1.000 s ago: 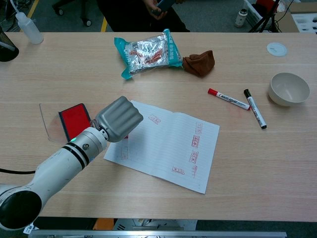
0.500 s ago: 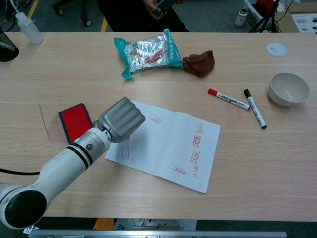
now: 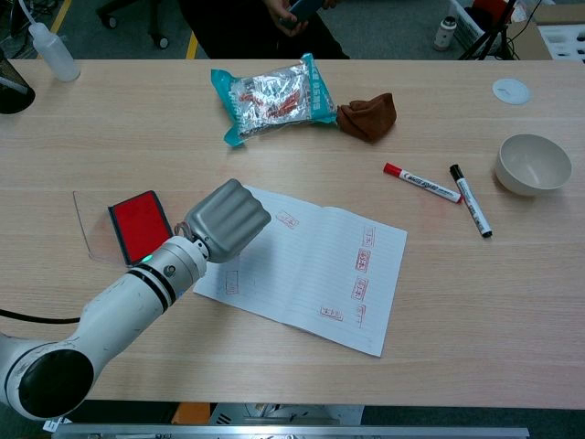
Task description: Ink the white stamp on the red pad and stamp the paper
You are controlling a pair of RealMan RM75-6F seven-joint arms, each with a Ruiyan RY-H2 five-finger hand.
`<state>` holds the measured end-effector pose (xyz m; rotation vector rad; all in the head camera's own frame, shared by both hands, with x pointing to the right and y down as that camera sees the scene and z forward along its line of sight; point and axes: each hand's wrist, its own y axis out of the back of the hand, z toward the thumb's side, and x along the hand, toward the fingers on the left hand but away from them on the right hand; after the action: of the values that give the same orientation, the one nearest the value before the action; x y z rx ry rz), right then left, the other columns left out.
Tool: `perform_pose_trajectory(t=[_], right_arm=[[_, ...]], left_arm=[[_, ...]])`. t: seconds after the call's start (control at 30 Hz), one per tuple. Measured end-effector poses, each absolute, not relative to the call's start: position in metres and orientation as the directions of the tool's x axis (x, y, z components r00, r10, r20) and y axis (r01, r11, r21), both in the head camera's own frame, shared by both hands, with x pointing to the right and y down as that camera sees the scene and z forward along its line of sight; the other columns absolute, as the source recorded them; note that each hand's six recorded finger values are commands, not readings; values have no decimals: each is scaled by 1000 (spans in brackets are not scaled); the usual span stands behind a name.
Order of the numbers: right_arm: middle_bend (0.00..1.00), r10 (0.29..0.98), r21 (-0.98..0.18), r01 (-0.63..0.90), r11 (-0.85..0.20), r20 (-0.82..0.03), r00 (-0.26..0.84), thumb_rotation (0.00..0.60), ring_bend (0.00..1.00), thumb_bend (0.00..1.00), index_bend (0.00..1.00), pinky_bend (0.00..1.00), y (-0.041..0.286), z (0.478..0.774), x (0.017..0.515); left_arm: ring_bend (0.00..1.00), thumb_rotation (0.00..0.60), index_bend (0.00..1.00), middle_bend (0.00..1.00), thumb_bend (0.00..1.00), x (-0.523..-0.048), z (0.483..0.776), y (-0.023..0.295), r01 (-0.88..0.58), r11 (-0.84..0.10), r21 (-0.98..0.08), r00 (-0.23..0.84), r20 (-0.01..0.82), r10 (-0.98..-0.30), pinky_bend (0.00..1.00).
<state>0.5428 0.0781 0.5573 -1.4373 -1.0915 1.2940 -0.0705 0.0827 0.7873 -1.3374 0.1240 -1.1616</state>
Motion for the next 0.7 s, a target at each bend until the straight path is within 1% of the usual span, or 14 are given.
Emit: perform_pose_trajectory(t=[0.47,0.7], right_arm=[[365,976,-976,50,-212,-208,64,600,287,200,245,317,79,555,545],[365,977,-977,53,-204,-201,67,600,287,200,245,318,78,554,544]], left_arm=[[1000,600,647,1000,258,-70,786,82,576,-194,-794,482,521,-705,1000],[1000,600,647,1000,258,-73,767,71,546,-178,-819,488,483,-727,1000]])
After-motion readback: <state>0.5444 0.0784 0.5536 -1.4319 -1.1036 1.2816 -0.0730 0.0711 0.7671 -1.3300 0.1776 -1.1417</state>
